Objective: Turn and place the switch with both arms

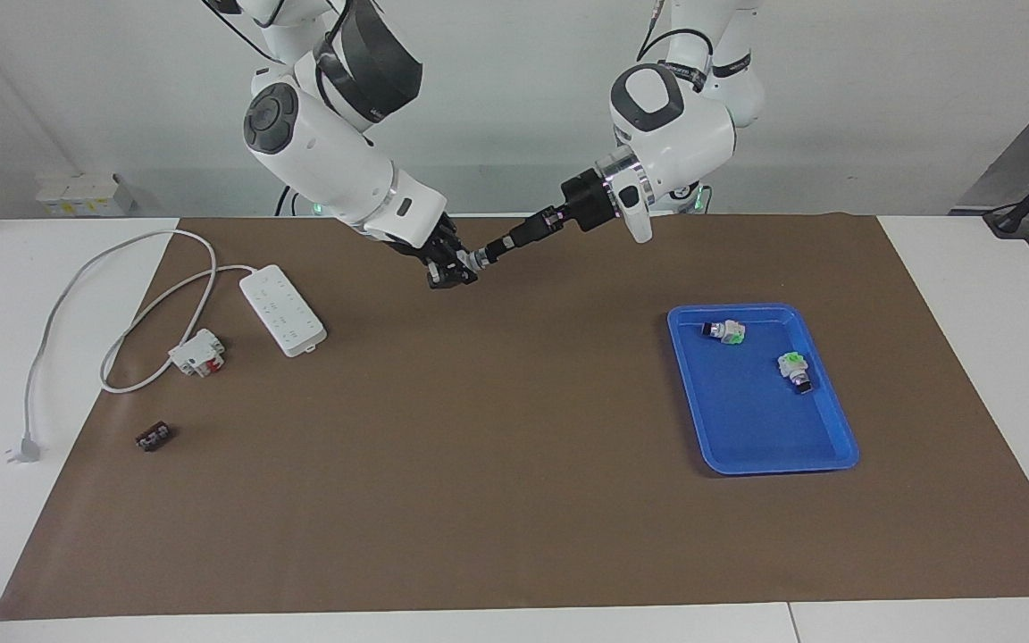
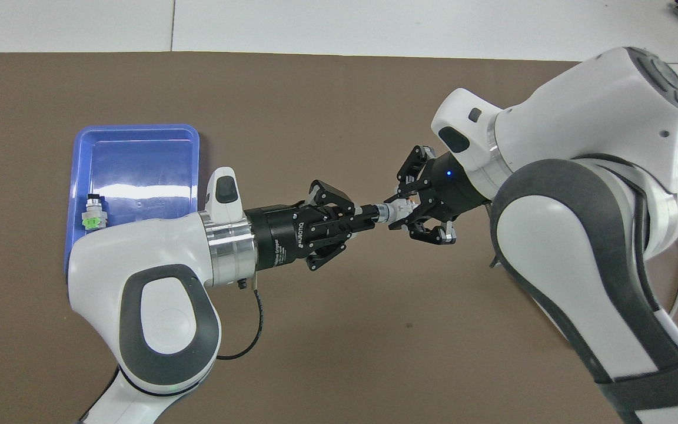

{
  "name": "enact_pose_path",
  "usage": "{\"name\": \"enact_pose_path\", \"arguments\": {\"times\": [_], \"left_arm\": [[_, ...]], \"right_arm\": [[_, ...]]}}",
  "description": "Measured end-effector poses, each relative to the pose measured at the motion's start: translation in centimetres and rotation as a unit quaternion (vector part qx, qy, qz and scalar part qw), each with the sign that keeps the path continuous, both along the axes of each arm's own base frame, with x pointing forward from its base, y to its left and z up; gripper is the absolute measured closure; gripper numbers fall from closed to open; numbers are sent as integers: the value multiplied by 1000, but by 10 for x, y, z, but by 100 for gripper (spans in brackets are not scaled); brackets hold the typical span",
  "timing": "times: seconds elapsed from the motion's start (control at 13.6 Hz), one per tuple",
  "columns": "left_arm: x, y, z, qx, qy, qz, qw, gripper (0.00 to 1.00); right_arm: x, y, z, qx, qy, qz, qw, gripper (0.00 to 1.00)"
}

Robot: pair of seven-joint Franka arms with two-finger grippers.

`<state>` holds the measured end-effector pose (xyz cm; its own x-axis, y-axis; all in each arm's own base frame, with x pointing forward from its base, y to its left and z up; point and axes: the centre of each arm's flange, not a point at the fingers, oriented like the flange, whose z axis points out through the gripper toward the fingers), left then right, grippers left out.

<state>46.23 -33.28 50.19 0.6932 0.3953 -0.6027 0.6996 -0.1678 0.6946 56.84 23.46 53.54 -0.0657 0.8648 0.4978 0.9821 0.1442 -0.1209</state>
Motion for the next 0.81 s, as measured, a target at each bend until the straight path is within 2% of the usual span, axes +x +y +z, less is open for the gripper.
{"name": "enact_pose_path", "arguments": {"times": [0.81], "left_arm": [[-4, -6, -1, 8, -7, 10, 1000, 81]], "right_arm": [[-1, -1, -2, -2, 2, 0, 1000, 67]]}}
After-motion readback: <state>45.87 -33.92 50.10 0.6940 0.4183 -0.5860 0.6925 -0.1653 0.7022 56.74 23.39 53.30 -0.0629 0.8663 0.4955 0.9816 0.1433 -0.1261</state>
